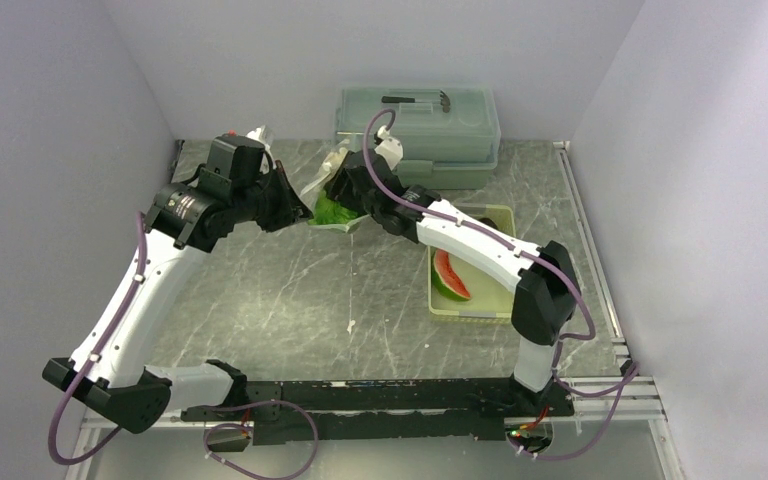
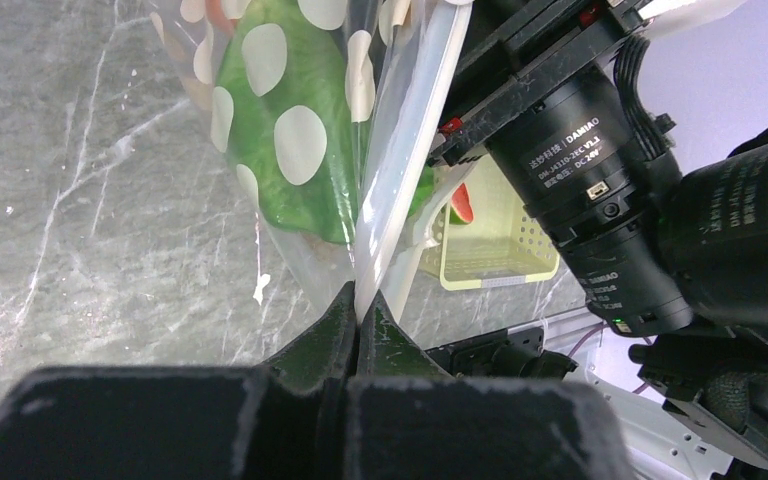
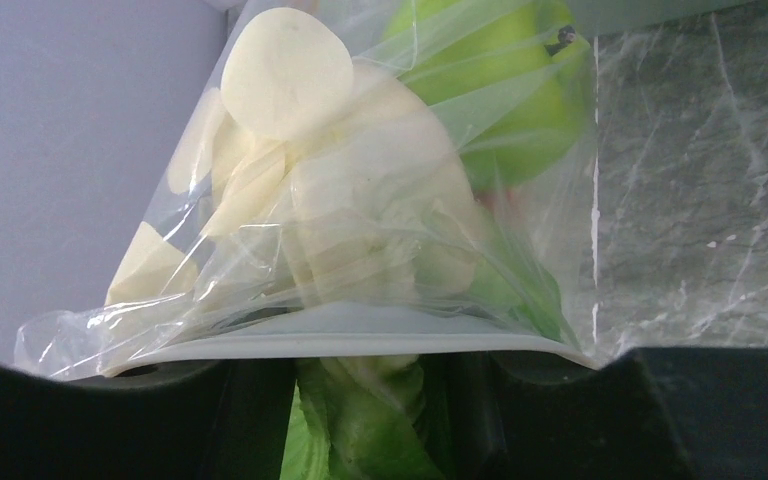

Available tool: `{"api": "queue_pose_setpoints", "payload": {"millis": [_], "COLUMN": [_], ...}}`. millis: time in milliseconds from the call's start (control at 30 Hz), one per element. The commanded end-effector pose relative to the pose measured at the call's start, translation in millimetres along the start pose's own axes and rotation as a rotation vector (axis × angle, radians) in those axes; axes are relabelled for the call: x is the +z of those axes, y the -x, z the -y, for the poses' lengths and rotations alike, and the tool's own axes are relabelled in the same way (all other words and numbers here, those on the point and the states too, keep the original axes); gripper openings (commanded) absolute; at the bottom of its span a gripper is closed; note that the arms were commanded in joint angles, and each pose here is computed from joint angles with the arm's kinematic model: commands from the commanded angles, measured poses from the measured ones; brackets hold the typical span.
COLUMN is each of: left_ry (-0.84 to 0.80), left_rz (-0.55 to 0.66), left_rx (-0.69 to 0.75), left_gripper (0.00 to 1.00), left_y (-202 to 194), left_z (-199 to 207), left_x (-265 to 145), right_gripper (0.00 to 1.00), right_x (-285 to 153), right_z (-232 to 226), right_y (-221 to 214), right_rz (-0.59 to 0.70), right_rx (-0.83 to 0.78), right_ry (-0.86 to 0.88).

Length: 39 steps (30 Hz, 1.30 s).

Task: Place the food in the zip-top bag and seal the zipper
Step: Place the fake vegetable in the zipper food storage bag.

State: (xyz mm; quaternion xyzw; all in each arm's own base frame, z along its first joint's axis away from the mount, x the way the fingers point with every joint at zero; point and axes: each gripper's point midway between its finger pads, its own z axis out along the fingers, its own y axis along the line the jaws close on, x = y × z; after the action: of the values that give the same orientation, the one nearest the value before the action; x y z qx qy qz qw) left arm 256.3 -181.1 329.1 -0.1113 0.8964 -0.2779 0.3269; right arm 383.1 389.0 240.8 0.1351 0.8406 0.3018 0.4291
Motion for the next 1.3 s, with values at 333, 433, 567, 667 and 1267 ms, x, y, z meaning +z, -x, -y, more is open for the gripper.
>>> {"api": "queue_pose_setpoints", "payload": {"millis": [333,433,567,667,1267], "left_ry": [-0.026,-0.004,0.033,0.041,0.029], "left_rz": [0.071,0.081,0.095,0.091,0.058], "left_rx": [-0.01,-0.009,-0.007,-0.004,-0.01], "left_gripper": [0.0,0.0,0.0,0.0,0.0], "left_y": [6.0,7.6,9.0,8.5,6.3], "left_z": [-0.9,-5.6,-14.4,-16.4,-20.6], "left_x": [-27.7,-27.0,-23.6,-19.0,2.3], "right_gripper": [0.62,0.64,0.65,0.69,0.77], "right_x": [-26.6,-36.7,-48.8,-58.7,-87.7], "right_z": [13.9,9.0,1.1,-5.0,-14.6], "right_y": [4.9,7.2,10.2,16.1,36.7], "right_rz": [-0.166,-0.188,-0.236,-0.248,-0.306], "right_rx": [-0.168,-0.198,-0.256,-0.307,-0.518], "right_ry": [0.02,0.039,0.054,0.066,0.072]}}
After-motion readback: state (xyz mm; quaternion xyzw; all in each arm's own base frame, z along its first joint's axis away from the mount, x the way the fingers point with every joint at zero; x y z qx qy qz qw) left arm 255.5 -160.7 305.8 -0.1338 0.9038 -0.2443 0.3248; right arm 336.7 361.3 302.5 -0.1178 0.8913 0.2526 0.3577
